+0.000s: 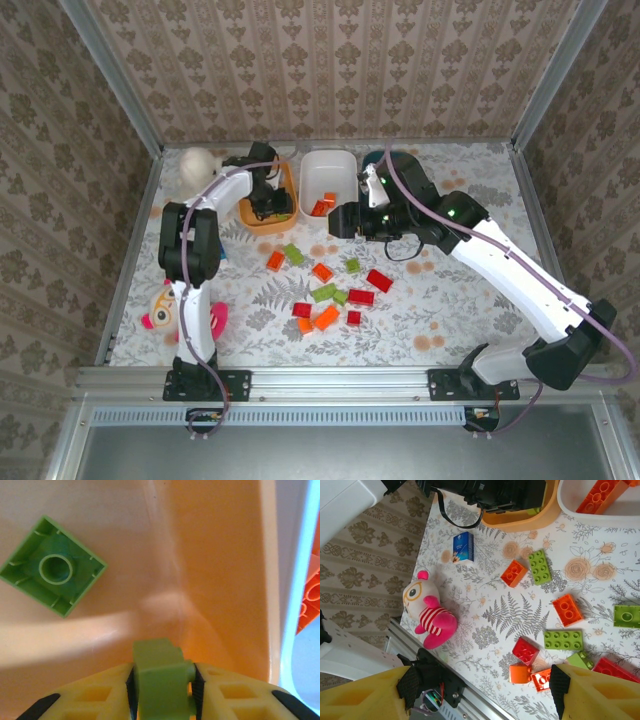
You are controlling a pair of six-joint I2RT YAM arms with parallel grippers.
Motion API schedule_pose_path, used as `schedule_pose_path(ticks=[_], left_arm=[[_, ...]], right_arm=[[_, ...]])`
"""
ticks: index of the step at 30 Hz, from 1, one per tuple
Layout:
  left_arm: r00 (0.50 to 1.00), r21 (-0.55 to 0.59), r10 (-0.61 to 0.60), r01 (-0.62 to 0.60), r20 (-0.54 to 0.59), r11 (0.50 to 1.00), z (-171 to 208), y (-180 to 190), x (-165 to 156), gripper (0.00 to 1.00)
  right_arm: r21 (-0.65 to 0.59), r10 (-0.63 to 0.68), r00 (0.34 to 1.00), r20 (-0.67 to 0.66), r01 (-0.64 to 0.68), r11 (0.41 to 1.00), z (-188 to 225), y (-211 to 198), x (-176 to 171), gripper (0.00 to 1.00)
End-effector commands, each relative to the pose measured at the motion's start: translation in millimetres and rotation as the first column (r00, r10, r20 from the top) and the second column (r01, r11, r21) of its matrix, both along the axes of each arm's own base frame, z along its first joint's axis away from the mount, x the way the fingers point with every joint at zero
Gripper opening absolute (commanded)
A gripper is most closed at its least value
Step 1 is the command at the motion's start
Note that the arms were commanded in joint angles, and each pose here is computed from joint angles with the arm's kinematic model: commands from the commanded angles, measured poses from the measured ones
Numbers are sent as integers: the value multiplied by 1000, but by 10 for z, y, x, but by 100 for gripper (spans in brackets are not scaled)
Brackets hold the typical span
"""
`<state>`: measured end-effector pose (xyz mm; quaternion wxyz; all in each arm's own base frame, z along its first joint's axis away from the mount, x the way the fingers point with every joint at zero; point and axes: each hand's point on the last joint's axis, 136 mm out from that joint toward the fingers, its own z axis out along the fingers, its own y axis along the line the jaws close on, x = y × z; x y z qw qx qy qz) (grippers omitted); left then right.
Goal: Sort the legos into containers by color
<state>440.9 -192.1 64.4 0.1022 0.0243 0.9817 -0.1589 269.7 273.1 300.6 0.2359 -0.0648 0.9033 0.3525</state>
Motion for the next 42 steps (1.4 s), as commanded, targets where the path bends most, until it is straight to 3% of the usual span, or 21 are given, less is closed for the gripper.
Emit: schedule_pose_path(ticks=[1,9,15,21,27,34,42], left_arm=[[1000,-16,13,-13,0,1000,108,2,4,42],[994,-46,49,-45,99,998,645,29,31,53],[945,-112,241,-220,220,969,1302,400,-190,62],[836,-206,464,-419,294,884,1699,1012,-865,65],[766,-270,520,-445,379,854,1823,1281,-1695,72],[751,-312,525,-427,401,849,1794,1413,-2508,72],[757,-338,457,-325,467,883,1965,1413,-3011,73]], right_arm=[[-43,8,1000,-6,-9,999,-116,-1,-2,73],[-198,96,995,-18,-98,975,-491,169,-18,73],[-337,129,991,-27,-131,932,-847,463,13,73],[-424,43,995,-88,-77,903,-1235,926,89,74],[-482,-86,982,-167,-5,876,-1716,1320,133,75],[-472,-269,940,-211,143,870,-2103,1642,311,74],[-474,-446,874,-194,315,822,-2461,1724,552,71]])
